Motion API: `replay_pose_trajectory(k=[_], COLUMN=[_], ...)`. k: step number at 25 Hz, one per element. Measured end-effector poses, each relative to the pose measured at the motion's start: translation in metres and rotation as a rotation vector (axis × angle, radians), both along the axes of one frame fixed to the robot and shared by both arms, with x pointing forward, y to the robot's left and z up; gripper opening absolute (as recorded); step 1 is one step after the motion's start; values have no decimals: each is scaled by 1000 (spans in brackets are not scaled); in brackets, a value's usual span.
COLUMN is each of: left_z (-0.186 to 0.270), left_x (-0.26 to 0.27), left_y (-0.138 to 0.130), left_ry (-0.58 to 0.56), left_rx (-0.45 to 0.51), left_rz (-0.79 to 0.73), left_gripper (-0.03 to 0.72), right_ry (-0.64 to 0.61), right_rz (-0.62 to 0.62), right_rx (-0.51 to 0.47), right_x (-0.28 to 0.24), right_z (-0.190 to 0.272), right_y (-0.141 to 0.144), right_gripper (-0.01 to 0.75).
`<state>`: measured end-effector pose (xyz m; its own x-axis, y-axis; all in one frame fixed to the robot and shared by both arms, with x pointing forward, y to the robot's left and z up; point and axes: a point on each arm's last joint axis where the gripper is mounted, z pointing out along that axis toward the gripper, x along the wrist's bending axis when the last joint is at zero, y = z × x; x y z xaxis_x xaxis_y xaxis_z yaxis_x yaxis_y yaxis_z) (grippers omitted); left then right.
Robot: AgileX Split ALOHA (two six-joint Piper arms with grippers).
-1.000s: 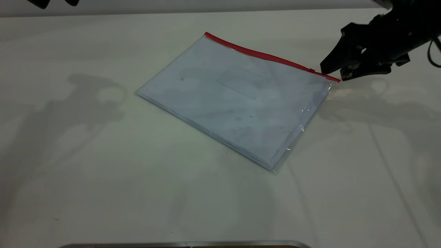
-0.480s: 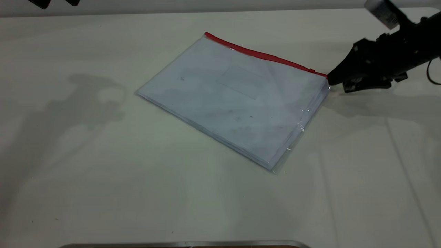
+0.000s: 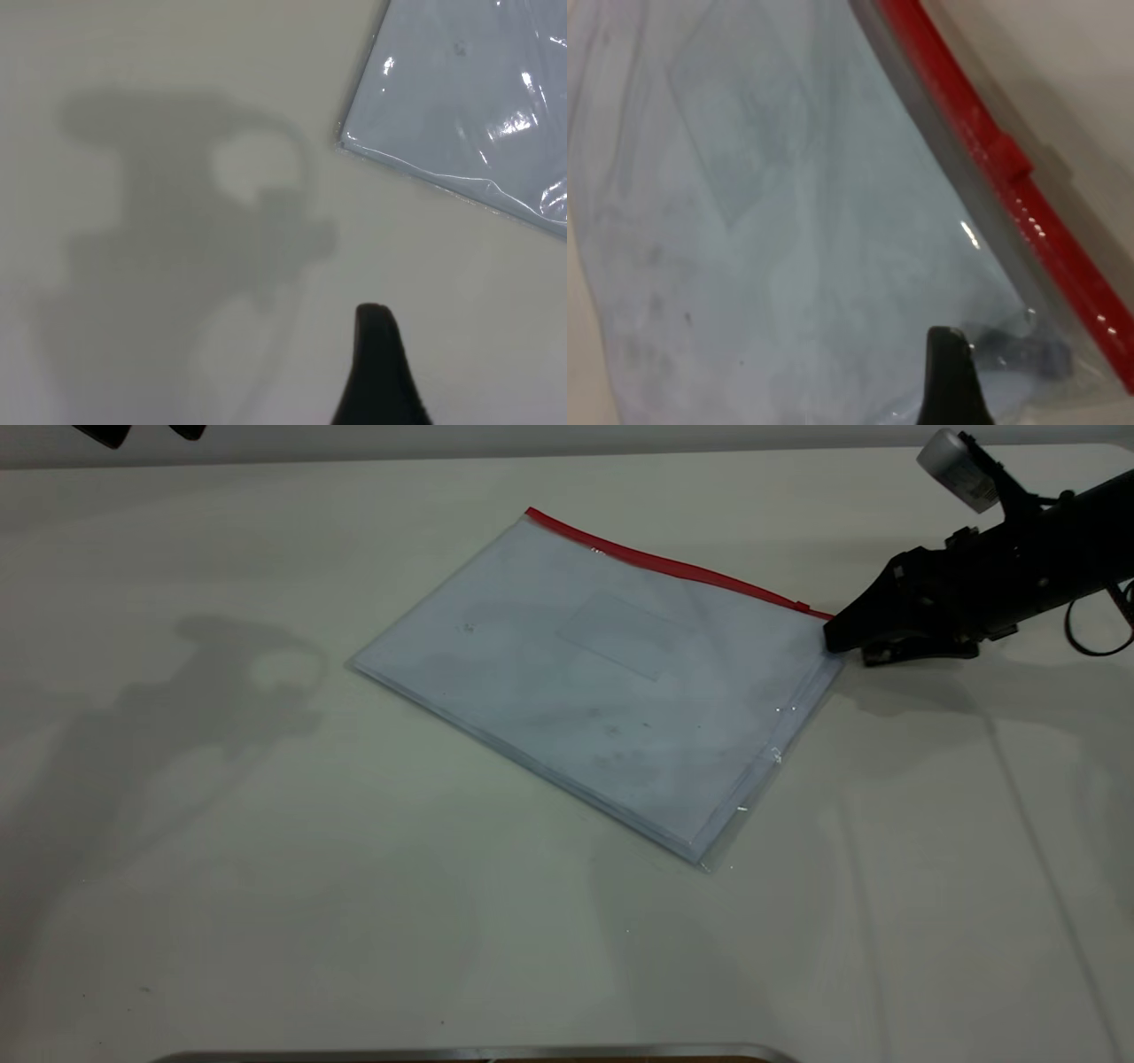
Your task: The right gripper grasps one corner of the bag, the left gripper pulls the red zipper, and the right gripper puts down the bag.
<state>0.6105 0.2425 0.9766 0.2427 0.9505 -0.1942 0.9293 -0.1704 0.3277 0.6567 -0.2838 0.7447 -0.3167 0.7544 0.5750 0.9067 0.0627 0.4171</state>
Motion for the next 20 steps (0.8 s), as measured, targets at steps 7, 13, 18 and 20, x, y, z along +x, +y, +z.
replay_pose_trajectory(k=[7,13,18,20], left_z=[0,0,-3,-8], left_x=[0,0,1,2], left_y=[0,0,0,-1], left_ry=[0,-1,-23,-34], left_rx=[0,2,33,49], left_rz=[-1,-3,-103,-174], left_gripper=[589,589,589,589], right_ry=[-47,-95,-156,-197], right_rz=[43,72,154,247], right_rx=[69,90,134,177], right_x=[2,4,8,9], right_z=[-1,1,9,17], right_y=[21,34,38,42], right_gripper=[543,302,34,34])
